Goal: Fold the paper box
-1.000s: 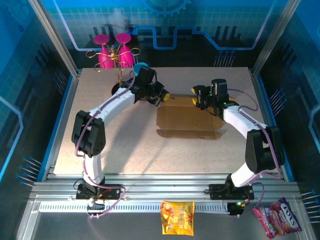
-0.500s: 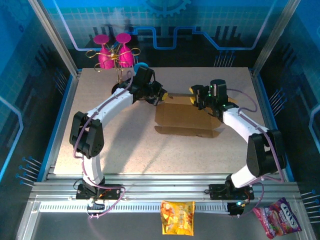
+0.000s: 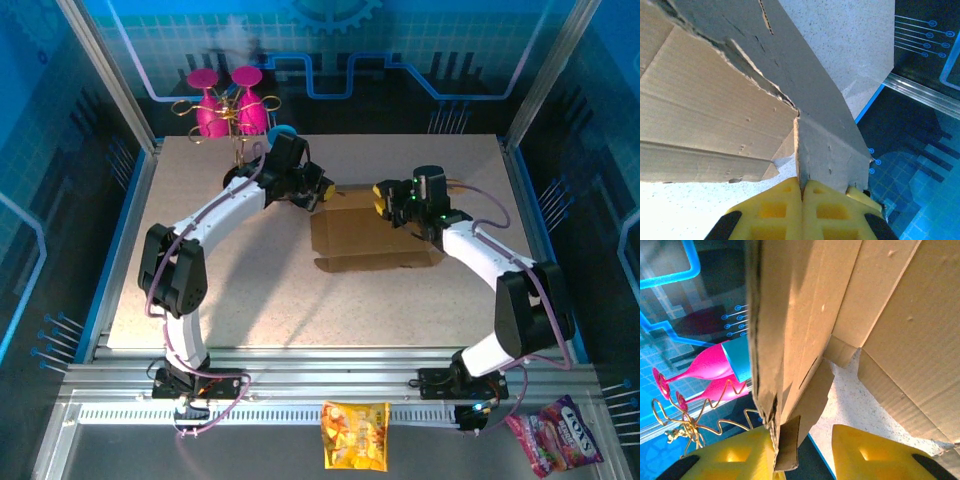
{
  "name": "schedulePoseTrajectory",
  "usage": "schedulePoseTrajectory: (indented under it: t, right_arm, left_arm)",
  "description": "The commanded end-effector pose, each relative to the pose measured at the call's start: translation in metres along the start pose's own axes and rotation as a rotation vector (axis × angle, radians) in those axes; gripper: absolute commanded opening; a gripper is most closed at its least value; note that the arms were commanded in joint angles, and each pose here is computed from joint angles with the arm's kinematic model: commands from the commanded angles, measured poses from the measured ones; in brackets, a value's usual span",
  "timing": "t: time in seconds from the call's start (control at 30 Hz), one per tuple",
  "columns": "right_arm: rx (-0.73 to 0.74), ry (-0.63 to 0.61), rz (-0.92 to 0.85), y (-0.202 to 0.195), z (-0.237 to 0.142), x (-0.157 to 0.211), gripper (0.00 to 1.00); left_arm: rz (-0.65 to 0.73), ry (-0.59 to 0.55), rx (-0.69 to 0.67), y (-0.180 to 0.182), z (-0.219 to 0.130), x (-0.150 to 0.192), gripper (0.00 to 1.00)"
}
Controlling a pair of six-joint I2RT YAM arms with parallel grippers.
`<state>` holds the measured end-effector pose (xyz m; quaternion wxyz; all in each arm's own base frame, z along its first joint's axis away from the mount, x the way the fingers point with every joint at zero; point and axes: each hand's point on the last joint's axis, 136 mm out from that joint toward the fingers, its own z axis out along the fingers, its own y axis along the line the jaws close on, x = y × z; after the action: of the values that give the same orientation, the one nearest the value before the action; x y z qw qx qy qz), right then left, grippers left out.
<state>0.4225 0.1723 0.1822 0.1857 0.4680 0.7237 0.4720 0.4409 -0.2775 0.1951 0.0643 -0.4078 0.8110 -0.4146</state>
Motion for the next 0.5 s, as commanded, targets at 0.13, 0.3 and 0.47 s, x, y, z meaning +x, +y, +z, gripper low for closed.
schedulePoseTrajectory:
  t: [0.13, 0.3, 0.47]
  right_arm:
    - [-0.041, -0.089, 0.012, 0.014, 0.006, -0.019, 0.31]
    - [-0.066, -0.105, 0.013, 0.023, 0.012, -0.025, 0.35]
    - [-0.071, -0.109, 0.027, 0.028, 0.017, -0.029, 0.18]
  left_arm:
    - [0.0, 0.004, 0.023, -0.003, -0.017, 0.011, 0.0]
    - [-0.001, 0.004, 0.023, -0.001, -0.019, 0.012, 0.0]
    - [0.017, 0.015, 0.038, -0.006, -0.023, 0.019, 0.0]
